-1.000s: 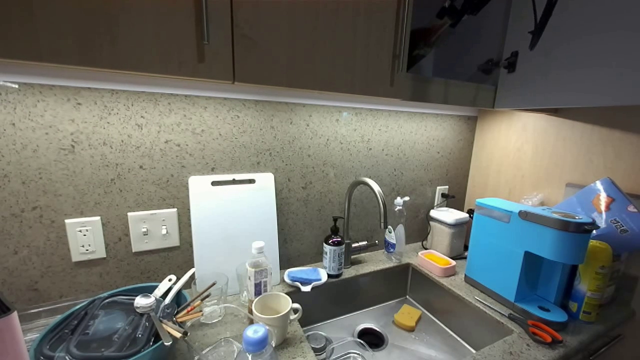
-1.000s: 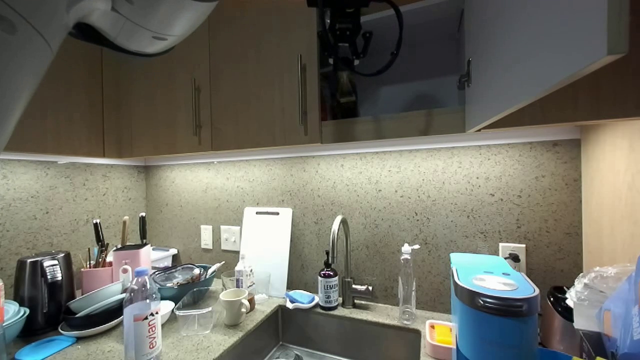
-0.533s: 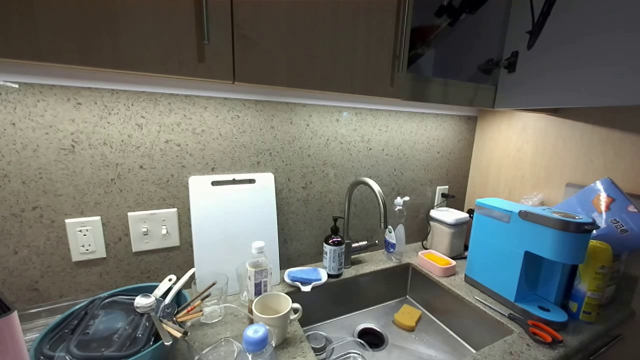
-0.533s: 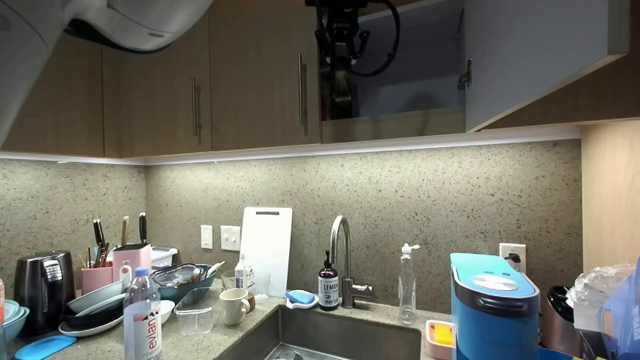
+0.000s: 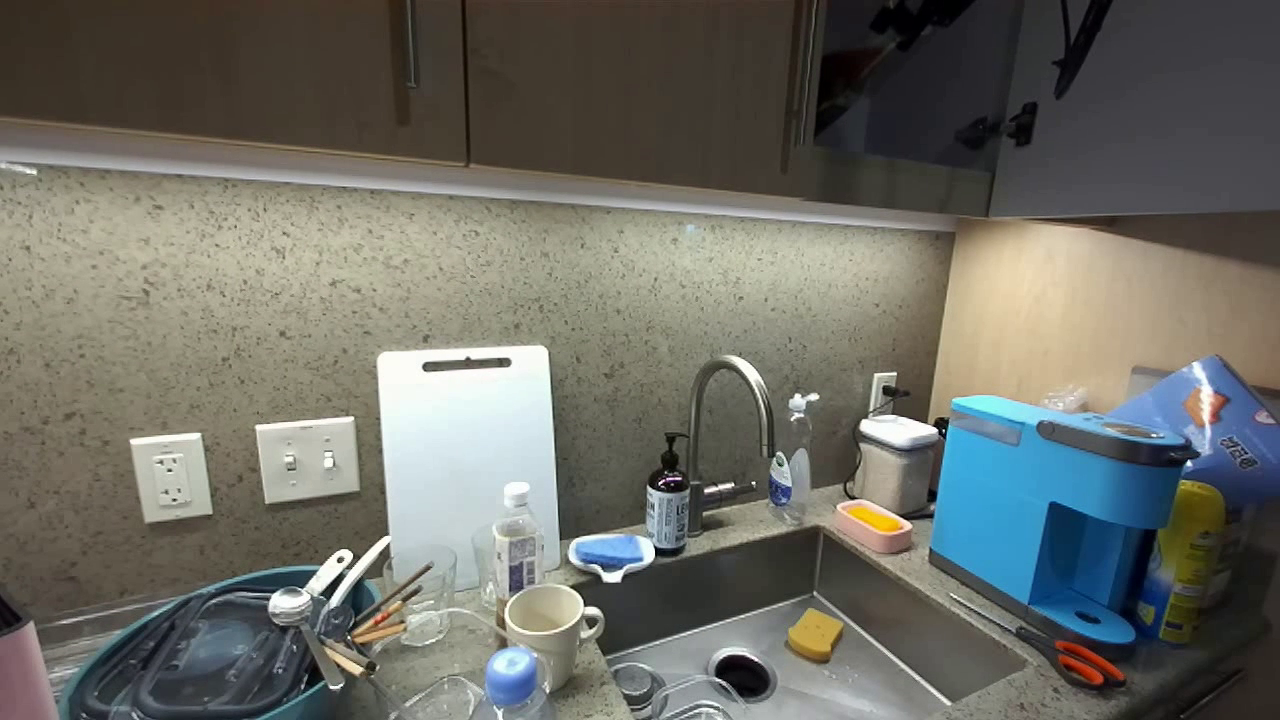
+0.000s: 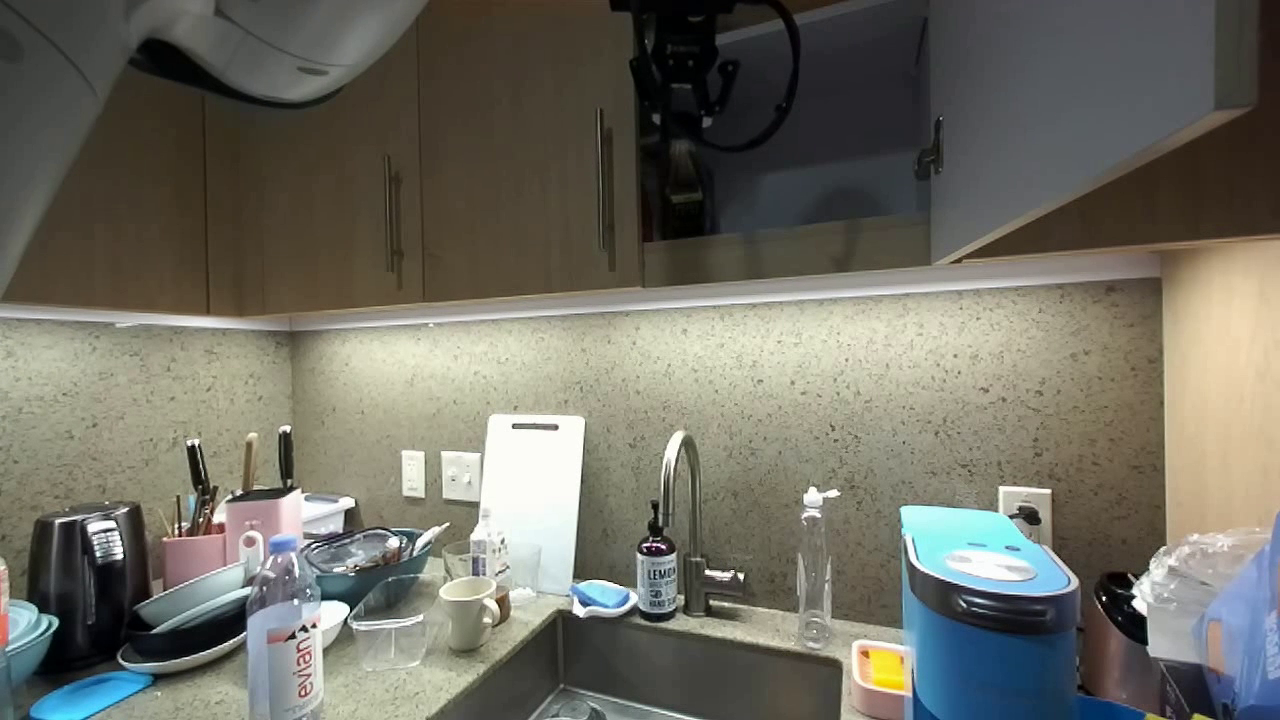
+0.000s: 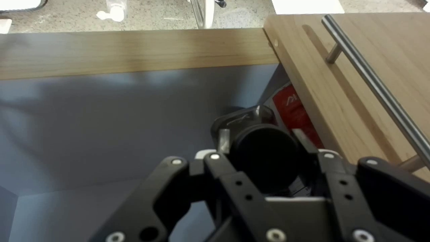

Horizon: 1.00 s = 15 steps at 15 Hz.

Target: Remove the bottle from the bottom shelf of the open cabinet and put it on the counter

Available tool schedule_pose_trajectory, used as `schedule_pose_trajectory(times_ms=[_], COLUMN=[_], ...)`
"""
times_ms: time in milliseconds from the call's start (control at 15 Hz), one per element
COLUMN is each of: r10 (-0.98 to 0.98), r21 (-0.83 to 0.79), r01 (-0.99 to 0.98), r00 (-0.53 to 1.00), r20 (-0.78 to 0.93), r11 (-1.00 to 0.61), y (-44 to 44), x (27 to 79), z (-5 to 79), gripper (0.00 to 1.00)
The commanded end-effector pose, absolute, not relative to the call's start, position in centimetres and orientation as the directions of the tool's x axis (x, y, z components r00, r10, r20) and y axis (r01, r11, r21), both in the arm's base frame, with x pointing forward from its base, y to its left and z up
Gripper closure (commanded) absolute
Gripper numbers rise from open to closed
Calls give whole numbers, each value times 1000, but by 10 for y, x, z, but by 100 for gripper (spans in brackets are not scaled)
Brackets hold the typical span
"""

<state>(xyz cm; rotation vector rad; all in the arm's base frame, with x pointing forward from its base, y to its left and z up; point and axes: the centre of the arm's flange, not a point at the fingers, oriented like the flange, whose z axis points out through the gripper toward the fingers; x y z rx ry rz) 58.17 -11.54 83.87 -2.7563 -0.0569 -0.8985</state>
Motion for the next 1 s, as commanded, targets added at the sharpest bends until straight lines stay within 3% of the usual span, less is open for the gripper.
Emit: schedule_pose_trajectory(times_ms=[0,667,733,867,933], r10=[-34,-64,-65,-68,-69], r21=[-223,-247,-236,-237,-241], r01=[136,141,123,121,121], r00=[783,740,751,749,752], r20=[622,670,657,659,655], r11=[-965,-959,-964,-964,-963], y=[-119,-131,-126,-128,-128], x=[565,534,548,546,547], z=[851,879,879,880,881], gripper=[78,78,53,53,78])
